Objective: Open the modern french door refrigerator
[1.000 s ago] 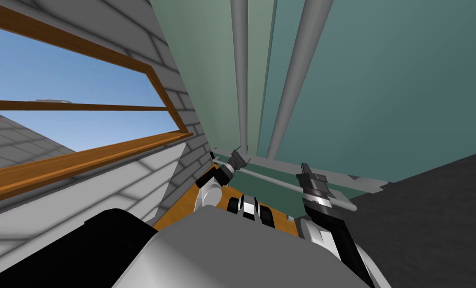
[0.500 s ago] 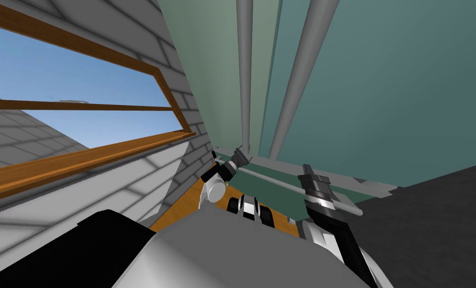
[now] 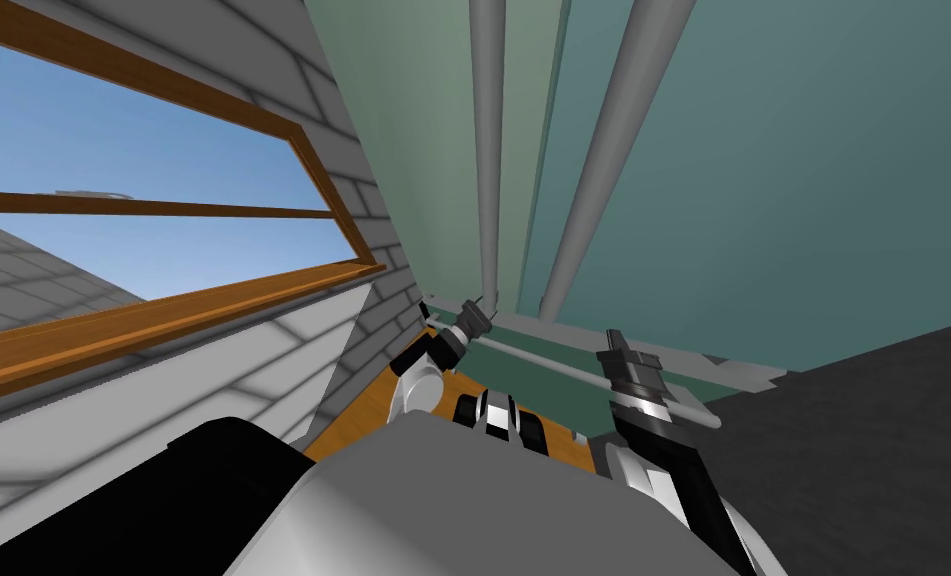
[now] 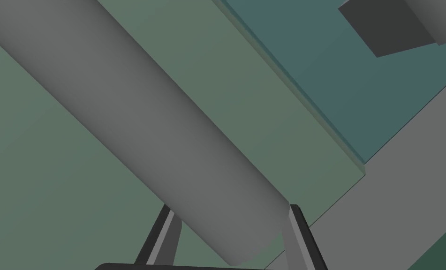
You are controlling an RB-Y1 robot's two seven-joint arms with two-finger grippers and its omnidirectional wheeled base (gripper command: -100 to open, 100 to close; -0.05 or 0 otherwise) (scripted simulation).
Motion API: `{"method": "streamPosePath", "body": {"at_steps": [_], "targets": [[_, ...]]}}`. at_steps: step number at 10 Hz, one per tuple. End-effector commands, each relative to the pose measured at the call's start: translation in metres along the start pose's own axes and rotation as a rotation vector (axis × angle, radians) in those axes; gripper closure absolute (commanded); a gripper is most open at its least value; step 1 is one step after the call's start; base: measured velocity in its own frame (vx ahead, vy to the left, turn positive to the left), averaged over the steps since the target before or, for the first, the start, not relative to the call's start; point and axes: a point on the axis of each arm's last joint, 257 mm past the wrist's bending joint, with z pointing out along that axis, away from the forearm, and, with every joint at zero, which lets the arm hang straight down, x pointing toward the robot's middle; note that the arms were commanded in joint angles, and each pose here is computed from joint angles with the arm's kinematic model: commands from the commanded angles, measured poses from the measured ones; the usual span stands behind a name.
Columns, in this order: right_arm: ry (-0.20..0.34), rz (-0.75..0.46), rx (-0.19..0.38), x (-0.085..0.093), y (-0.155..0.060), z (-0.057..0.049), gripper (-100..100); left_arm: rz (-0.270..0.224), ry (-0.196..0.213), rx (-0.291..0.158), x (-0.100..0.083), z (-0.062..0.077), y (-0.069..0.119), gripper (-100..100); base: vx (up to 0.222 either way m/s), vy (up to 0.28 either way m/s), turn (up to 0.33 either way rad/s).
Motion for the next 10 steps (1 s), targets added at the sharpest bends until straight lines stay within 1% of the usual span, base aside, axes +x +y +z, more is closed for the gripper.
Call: {"method": "streamPosePath", "body": {"at_steps": [1, 3, 4, 5, 7, 10], "targets": [[0.001, 0.001, -0.002, 0.001, 0.001, 0.000, 0, 0.001, -0.019, -0.005, -0.006, -0.011, 0.003, 100, 0.003, 0.006, -0.057], [0.004, 0.002, -0.004, 0.002, 0.001, 0.000, 0, 0.003, -0.029, 0.004, -0.007, -0.019, 0.002, 100, 0.003, 0.007, -0.061], [0.005, 0.003, -0.006, 0.003, 0.002, 0.000, 0, 0.004, -0.022, 0.014, -0.005, -0.016, -0.002, 100, -0.003, 0.010, 0.004], [0.006, 0.003, -0.008, 0.003, 0.003, 0.000, 0, -0.004, 0.022, -0.027, 0.007, -0.013, 0.007, 100, -0.046, 0.163, -0.068], [0.006, 0.003, -0.009, 0.003, 0.003, 0.001, 0, -0.011, 0.066, -0.070, 0.020, -0.010, 0.017, 100, -0.115, 0.250, -0.142], [0.006, 0.003, -0.009, 0.003, 0.003, 0.001, 0, -0.020, 0.132, -0.137, 0.039, -0.008, 0.033, 100, -0.147, 0.218, -0.081]]}}
